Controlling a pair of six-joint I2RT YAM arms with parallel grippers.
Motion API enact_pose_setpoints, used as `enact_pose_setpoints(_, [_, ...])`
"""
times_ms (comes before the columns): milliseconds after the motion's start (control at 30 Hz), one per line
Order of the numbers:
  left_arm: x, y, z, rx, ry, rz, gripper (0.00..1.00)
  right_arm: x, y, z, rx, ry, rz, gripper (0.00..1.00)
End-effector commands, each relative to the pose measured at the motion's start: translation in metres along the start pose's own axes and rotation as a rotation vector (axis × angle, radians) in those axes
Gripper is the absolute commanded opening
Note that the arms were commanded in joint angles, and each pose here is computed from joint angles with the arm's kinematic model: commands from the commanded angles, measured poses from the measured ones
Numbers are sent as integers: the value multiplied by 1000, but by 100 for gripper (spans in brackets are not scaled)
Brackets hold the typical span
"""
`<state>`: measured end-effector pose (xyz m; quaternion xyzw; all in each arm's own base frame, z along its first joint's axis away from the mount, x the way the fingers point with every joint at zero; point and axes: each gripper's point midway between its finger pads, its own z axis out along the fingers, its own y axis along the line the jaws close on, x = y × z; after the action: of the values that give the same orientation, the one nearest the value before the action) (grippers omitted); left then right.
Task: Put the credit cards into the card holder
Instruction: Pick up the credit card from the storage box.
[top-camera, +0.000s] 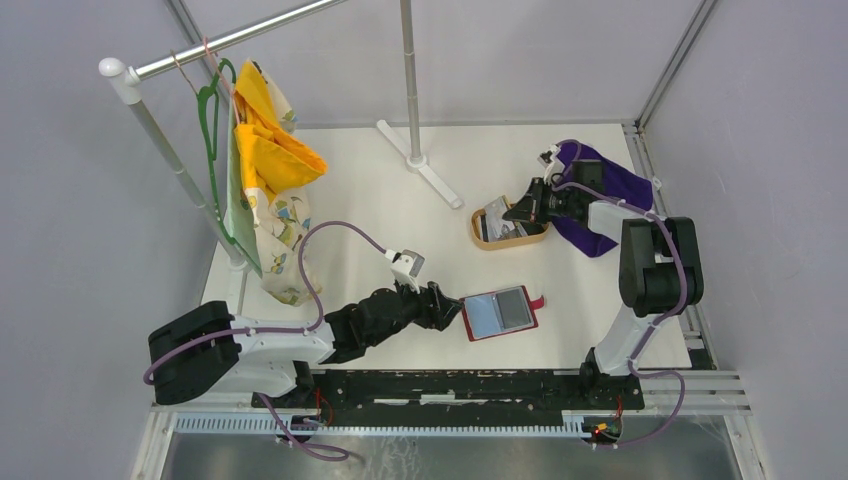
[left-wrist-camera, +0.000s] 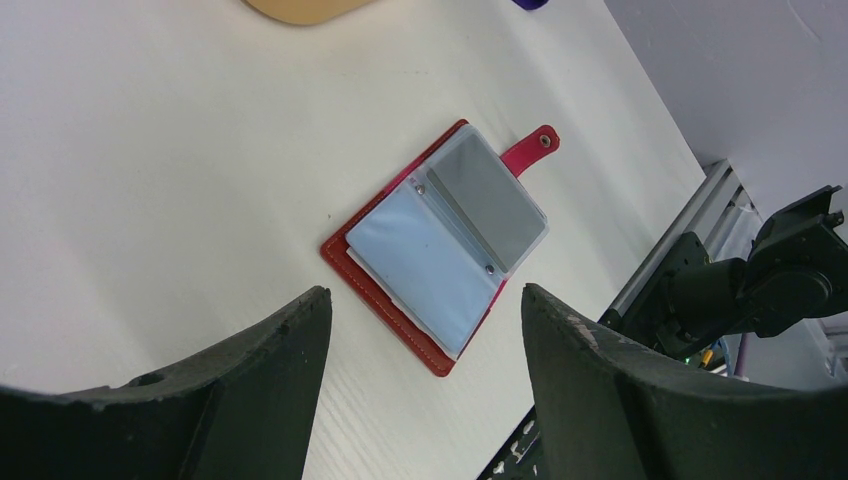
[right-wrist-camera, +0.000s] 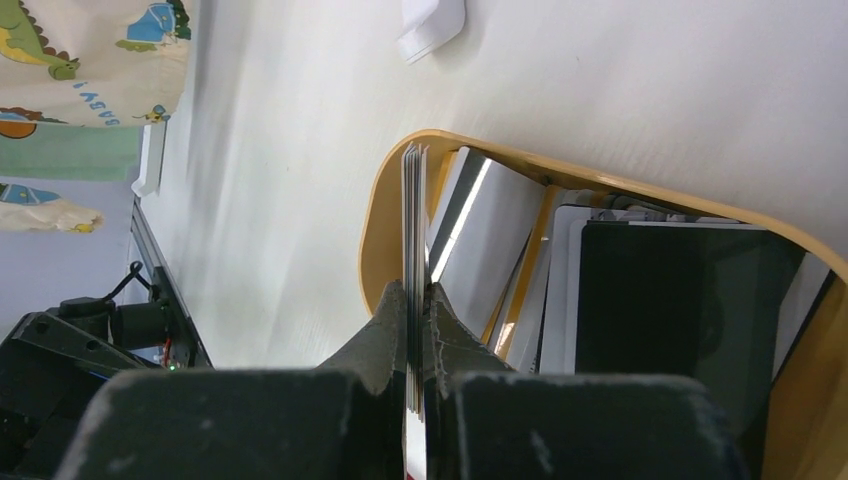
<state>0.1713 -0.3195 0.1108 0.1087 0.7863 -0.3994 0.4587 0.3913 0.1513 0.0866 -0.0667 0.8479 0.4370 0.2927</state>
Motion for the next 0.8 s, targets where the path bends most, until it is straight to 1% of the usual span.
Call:
enact_pose_setpoints(0, [-23,-22,5,55,-64,-68,75,-11,-6,1,22,-22,-60,0])
enact_pose_setpoints(333, [-23,-19,3,45,-69,-65,75,11,-16,12,38,31,-30,1])
enact_pose_setpoints(467, [-22,-18,4,40,-67,-65,75,13,-14,19,35,48,-43,9])
enact_pose_setpoints(767, [-21,-18,4,38,-66,-66,75,15,-10,37,29,127,-79,23])
